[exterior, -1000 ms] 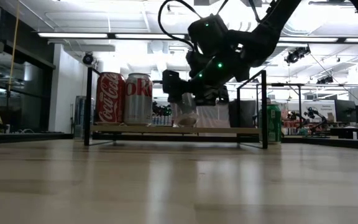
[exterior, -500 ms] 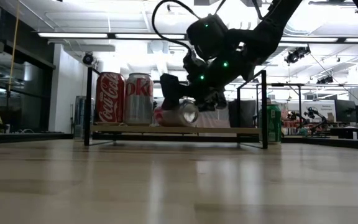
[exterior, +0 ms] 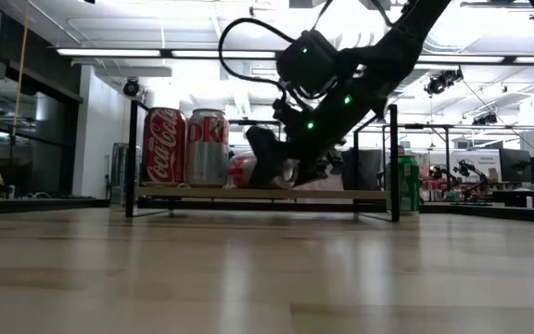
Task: Place canned beverage on shelf
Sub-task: Put the top silver soda can on the shelf aligned with the other silver soda can
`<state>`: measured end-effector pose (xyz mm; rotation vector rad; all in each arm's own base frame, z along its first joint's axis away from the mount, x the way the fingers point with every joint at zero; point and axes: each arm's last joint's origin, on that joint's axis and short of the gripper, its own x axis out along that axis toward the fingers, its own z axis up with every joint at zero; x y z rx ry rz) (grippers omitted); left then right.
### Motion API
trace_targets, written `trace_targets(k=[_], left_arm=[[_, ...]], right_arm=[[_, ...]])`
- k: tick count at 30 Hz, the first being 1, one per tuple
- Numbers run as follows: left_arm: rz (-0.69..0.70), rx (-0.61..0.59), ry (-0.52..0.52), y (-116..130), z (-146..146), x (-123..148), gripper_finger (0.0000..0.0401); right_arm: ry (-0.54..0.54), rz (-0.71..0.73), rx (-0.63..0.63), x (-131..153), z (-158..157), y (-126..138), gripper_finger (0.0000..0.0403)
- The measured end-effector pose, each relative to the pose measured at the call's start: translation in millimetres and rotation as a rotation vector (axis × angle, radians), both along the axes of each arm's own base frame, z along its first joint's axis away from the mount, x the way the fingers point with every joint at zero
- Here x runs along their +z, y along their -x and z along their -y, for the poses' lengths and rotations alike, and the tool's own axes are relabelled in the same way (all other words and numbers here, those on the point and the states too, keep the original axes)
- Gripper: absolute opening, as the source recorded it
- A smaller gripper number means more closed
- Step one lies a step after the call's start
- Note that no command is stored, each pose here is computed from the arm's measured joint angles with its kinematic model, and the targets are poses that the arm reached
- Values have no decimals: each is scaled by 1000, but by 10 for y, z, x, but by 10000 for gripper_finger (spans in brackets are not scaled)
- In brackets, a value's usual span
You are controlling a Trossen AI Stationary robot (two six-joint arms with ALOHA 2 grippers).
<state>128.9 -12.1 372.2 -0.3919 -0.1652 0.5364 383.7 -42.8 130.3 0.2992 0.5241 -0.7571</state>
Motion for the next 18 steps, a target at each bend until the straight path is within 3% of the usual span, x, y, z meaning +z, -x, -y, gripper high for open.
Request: trace_targets(k=[2,13,18], left_arm=[[0,0,-1,0,0,1,291],[-41,9,-72,1,-1,5,291],[-124,-4,-172,-80,23,-27,291]], right_arm=[[-12,-35,2,59,-5,44,278],[96,-153,104,811,-27,426,280],[136,-68,140,1349,-64,729,280]])
